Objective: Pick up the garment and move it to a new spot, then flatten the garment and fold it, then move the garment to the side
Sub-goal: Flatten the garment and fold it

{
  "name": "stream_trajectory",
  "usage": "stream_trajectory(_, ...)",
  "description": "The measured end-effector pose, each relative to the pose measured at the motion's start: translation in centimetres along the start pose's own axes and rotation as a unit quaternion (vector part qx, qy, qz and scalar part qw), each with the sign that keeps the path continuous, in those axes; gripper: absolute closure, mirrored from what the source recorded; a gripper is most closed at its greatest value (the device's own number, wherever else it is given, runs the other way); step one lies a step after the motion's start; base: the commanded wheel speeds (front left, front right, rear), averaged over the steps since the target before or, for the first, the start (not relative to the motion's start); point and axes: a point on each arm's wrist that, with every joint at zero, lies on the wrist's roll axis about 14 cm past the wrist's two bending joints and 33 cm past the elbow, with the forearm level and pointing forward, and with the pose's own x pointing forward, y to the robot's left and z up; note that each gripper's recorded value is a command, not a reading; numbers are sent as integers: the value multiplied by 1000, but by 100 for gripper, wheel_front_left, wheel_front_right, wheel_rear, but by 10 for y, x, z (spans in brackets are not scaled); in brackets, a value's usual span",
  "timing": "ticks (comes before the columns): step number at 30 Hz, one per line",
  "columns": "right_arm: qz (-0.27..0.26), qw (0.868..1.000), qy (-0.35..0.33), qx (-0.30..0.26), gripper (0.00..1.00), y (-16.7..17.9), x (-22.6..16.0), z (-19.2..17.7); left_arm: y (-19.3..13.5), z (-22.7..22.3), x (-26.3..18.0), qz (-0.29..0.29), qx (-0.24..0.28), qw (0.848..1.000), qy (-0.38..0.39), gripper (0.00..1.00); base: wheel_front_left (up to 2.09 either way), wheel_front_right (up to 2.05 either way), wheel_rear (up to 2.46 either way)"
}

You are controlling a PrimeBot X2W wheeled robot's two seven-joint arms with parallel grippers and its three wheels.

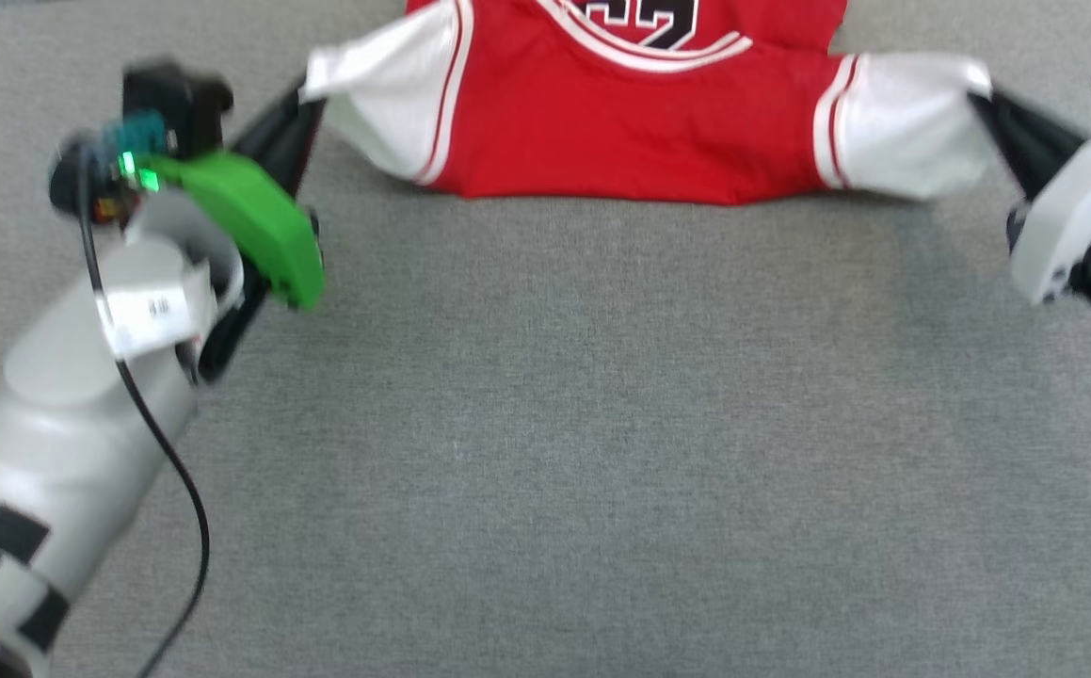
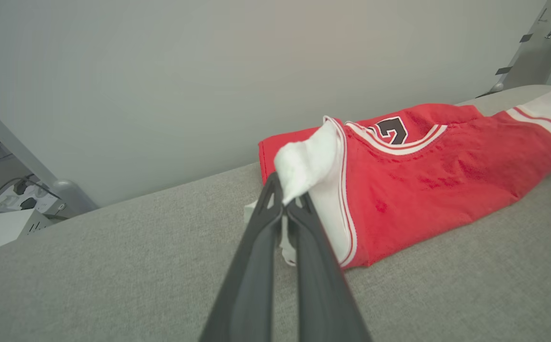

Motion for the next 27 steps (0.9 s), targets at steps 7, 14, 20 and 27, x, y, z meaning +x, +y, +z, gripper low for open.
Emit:
stream_trajectory(7, 2, 999, 29, 32, 100, 17, -58, -42, -5, -47, -76, 48, -60, 996, 35, 100, 0, 0, 0)
stream_trajectory(14, -22, 996, 53, 75, 100, 22, -121, -83, -20, -88, -147, 76, -85, 990, 76, 100, 0, 0, 0)
stream_trajectory(20, -36, 989, 77, 119, 100, 39, -170, -123, -25, -99, -188, 119, -115, 984, 73, 100, 0, 0, 0)
stream_trajectory(27, -68, 972, 111, 195, 100, 59, -231, -170, -42, -133, -242, 153, -147, 972, 103, 100, 0, 0, 0)
